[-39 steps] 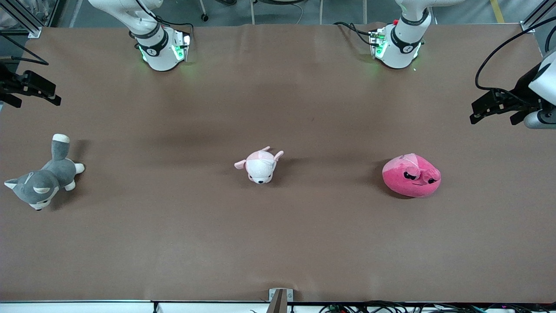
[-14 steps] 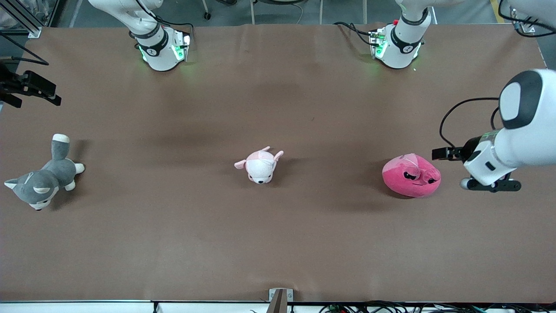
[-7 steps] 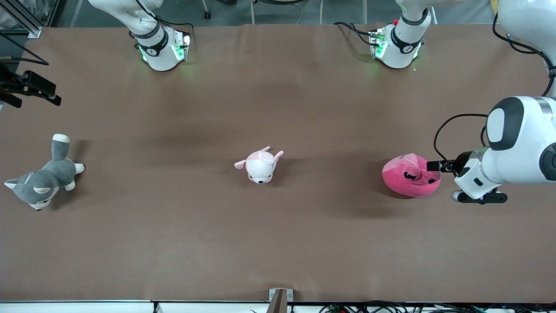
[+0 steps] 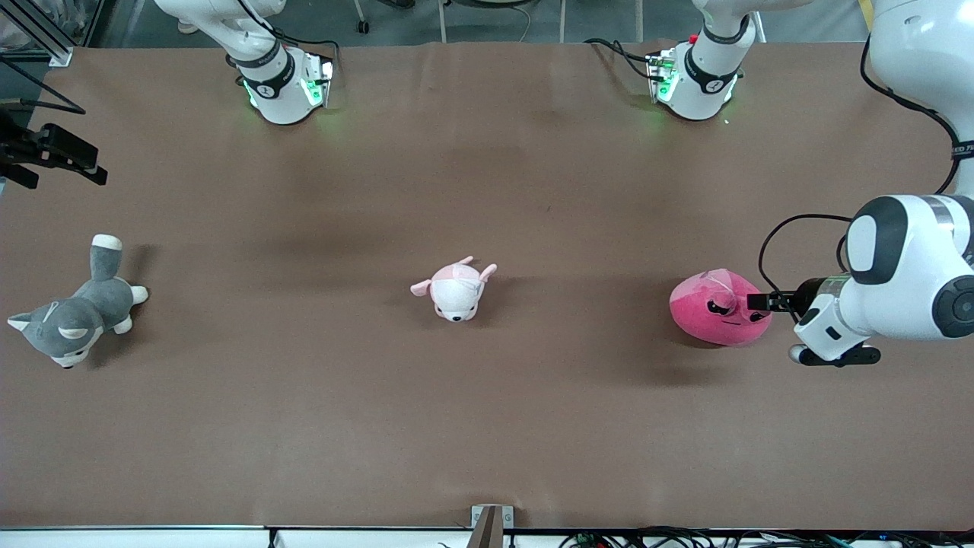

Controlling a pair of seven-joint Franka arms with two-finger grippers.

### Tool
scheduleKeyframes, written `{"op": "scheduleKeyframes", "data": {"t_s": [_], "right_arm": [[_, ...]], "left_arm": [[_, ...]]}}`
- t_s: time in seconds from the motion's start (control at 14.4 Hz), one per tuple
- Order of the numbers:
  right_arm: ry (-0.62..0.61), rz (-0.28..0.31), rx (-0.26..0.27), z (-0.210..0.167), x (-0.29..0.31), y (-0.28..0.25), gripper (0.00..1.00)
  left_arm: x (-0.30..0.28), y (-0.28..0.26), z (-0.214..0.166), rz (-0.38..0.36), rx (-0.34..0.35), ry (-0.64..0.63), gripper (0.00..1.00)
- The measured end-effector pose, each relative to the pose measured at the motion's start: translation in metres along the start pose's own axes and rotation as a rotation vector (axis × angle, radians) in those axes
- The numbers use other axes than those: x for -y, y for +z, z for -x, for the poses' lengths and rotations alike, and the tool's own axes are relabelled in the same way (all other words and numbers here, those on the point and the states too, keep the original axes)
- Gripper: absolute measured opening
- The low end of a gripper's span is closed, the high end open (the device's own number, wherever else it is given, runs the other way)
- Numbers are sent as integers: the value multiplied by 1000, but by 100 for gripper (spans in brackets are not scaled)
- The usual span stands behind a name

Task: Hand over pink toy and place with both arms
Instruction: 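Lower the left gripper and grasp the pink plush toy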

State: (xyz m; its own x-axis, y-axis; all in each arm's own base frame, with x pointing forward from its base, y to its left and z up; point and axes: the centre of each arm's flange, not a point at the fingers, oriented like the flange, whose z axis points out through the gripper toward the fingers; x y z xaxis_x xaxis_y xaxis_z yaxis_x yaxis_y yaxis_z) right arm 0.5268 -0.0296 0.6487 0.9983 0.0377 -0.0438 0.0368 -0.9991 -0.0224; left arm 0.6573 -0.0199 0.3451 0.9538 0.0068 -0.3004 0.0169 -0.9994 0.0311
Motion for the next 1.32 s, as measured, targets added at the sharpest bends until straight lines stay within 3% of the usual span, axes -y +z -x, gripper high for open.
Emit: {"op": "scheduleKeyframes", "data": {"t_s": [0.42, 0.62, 0.76, 0.97, 1.11, 1.32], "right_arm": [[0, 0, 0, 0, 0, 0, 100], [0, 0, 0, 0, 0, 0, 100], [1, 0, 0, 0, -1, 0, 100], [5, 3, -8, 0, -3, -2, 100], [28, 4, -21, -2, -15, -2, 100], [63, 10, -67, -15, -48, 7, 100]], "left_arm": [[-8, 12, -8, 0, -6, -28, 86], [-8, 12, -8, 0, -7, -27, 56], [-9, 13, -8, 0, -7, -26, 51], [-13, 12, -8, 0, -8, -19, 19], [-15, 11, -8, 1, -12, -16, 11], [-26, -2, -6, 7, -34, -17, 11]]}}
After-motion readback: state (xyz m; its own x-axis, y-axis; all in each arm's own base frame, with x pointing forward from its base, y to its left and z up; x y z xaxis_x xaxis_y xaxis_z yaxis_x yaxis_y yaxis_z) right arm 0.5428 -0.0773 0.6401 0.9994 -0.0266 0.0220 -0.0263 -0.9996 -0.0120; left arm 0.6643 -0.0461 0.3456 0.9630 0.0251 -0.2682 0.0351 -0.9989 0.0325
